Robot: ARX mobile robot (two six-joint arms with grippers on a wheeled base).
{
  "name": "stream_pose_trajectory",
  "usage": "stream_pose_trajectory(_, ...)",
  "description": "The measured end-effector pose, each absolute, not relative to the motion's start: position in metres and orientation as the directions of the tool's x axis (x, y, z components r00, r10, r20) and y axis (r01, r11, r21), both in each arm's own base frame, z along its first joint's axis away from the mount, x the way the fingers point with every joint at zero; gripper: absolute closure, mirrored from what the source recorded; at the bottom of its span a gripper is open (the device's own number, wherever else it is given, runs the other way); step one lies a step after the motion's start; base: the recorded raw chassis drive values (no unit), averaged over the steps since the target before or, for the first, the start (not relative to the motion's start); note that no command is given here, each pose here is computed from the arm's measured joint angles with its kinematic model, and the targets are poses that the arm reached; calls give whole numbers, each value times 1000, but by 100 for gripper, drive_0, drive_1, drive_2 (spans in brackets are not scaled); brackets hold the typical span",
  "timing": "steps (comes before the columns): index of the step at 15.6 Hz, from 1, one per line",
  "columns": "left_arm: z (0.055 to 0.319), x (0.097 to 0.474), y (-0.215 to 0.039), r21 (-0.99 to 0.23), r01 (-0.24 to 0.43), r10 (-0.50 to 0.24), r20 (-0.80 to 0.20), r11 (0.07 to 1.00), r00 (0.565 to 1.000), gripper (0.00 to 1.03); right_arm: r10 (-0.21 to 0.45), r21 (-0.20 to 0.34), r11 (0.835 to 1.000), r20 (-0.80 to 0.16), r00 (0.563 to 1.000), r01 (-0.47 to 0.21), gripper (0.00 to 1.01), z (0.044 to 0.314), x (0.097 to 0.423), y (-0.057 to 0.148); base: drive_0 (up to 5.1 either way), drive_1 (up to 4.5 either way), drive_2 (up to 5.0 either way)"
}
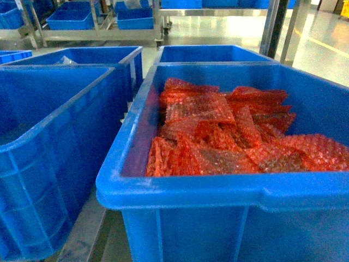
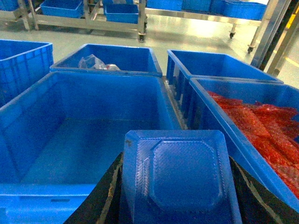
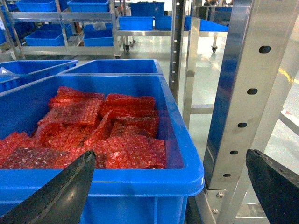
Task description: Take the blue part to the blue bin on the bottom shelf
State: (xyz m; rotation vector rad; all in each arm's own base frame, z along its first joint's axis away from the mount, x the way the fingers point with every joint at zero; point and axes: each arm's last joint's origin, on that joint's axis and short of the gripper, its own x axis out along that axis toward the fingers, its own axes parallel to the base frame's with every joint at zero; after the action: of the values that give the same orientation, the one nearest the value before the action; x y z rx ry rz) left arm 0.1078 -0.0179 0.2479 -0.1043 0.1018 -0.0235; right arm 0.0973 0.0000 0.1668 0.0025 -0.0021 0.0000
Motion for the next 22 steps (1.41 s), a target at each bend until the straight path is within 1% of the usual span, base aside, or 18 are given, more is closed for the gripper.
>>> stream_pose_trajectory(22,248,108,-18,-106,19,-29,-96,994,995,59,0,2,1000,1,1000,0,3,167,97,0,0,0,0)
